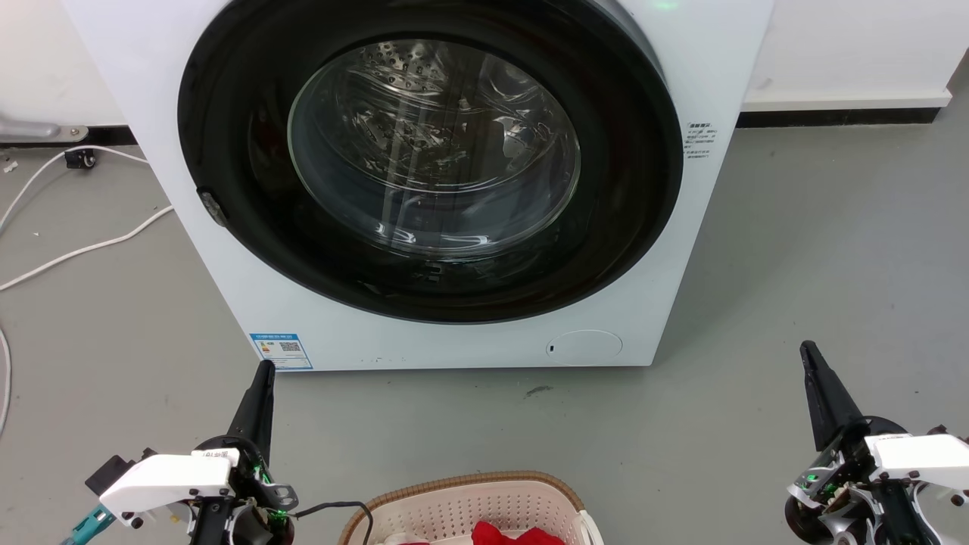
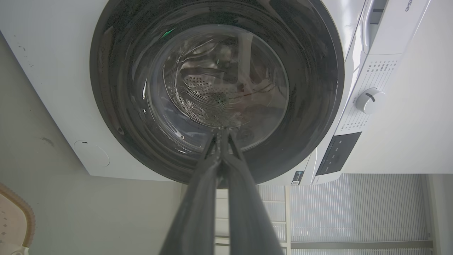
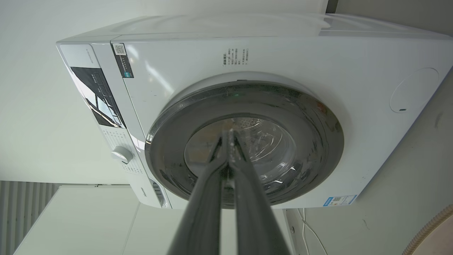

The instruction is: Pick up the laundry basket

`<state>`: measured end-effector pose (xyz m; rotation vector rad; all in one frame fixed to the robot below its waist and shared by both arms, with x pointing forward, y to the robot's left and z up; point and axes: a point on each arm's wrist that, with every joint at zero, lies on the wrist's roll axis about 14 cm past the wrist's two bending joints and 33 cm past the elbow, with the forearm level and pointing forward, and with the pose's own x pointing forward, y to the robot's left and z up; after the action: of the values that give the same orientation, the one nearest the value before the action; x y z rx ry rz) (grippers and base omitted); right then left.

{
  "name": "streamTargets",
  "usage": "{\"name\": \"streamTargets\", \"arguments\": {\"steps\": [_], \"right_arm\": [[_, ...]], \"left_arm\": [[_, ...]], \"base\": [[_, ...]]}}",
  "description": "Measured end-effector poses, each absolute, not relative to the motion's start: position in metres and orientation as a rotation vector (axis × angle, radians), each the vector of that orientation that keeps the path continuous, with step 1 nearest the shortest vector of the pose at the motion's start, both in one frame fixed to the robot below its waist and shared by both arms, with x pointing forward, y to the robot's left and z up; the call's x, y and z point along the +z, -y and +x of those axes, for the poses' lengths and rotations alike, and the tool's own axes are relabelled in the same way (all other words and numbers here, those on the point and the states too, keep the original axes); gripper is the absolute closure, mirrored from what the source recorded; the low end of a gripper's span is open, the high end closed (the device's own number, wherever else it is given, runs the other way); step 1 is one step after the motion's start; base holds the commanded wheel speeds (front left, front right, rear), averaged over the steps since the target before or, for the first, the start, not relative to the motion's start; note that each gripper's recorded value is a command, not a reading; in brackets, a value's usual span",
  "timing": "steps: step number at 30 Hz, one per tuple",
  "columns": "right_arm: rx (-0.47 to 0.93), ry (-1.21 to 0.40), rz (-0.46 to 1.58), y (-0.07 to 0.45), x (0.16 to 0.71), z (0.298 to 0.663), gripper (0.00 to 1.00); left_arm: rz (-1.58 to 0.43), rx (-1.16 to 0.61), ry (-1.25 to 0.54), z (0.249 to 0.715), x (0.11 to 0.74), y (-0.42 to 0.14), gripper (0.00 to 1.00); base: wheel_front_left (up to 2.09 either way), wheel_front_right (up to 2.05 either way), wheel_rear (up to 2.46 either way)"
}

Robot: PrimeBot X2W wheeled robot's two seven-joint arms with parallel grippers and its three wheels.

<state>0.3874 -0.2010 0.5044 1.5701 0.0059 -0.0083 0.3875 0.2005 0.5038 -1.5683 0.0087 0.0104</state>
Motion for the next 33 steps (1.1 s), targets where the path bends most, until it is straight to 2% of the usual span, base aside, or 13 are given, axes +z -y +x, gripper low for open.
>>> {"name": "streamTargets", "arguments": {"steps": [11, 12, 16, 26, 33], "right_arm": [[-0.008, -0.006, 1.570, 0.201, 0.504, 0.387, 1.00], [-0.010, -0.008, 1.570, 0.201, 0.504, 0.387, 0.00], [-0.054, -0.047, 1.574, 0.200, 0.486, 0.378, 0.00], [-0.040, -0.036, 1.543, 0.193, 0.491, 0.380, 0.00], [-0.030, -0.026, 1.442, 0.190, 0.495, 0.382, 0.00]], "left_arm": [[-1.568, 0.010, -0.009, 0.387, 0.504, -0.200, 1.00], [-1.568, 0.013, -0.011, 0.387, 0.503, -0.200, 0.00], [-1.573, 0.053, -0.053, 0.379, 0.485, -0.198, 0.00], [-1.521, 0.038, -0.042, 0.381, 0.491, -0.190, 0.00], [-1.399, 0.007, -0.004, 0.383, 0.506, -0.187, 0.00]], "base": [[0.00, 0.00, 0.00], [0.00, 0.00, 0.00], [0.00, 0.00, 0.00], [0.00, 0.00, 0.00], [0.00, 0.00, 0.00]]}}
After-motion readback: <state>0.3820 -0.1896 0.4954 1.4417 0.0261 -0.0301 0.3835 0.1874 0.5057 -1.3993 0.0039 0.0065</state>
